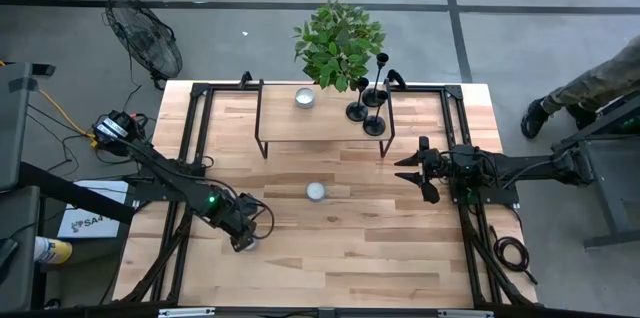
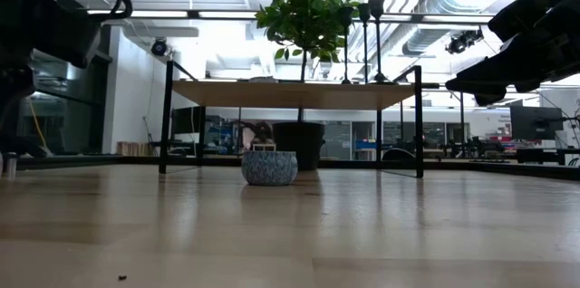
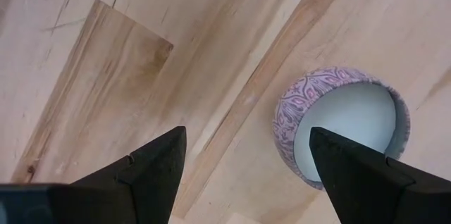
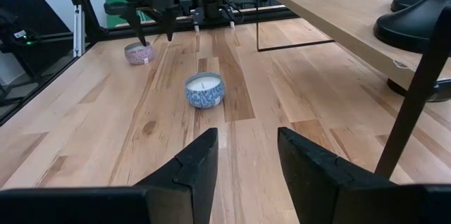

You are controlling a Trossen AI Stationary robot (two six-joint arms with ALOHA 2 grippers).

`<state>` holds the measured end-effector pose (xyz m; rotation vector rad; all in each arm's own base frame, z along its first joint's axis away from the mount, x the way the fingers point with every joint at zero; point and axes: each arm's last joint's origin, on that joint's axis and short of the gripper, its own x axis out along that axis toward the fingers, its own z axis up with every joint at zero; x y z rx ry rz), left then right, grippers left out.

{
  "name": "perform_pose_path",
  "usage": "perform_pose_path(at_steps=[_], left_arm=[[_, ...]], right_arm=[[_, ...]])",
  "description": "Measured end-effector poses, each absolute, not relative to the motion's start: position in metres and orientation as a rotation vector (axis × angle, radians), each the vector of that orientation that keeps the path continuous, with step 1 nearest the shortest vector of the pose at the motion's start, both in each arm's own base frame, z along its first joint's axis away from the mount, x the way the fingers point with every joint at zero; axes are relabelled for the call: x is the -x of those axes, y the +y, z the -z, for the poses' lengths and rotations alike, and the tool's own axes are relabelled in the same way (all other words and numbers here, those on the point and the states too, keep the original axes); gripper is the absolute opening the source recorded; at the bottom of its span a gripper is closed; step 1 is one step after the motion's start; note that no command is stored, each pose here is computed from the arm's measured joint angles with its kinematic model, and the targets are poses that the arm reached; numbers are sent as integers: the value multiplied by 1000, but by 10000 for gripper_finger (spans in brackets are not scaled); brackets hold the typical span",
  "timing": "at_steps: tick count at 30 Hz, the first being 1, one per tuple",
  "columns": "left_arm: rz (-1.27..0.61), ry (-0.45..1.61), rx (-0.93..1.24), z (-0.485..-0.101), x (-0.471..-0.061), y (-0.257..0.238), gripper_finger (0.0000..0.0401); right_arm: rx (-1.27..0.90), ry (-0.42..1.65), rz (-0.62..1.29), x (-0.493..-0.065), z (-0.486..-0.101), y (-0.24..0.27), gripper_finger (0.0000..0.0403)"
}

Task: Pick & Place candle stick holders
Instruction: Put the red scented candle on the shelf

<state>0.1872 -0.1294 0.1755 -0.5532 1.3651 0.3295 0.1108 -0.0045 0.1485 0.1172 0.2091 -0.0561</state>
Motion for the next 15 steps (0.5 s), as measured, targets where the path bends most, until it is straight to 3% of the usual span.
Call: perform_pose_path(at_steps=[10, 15], left_arm=[[-329, 1367, 554, -175, -187, -129, 290], [-329, 1367, 554, -175, -187, -129, 257]], right_arm=[[-116, 209, 55, -111, -149, -4, 142], [-116, 209, 56, -111, -149, -5, 142]])
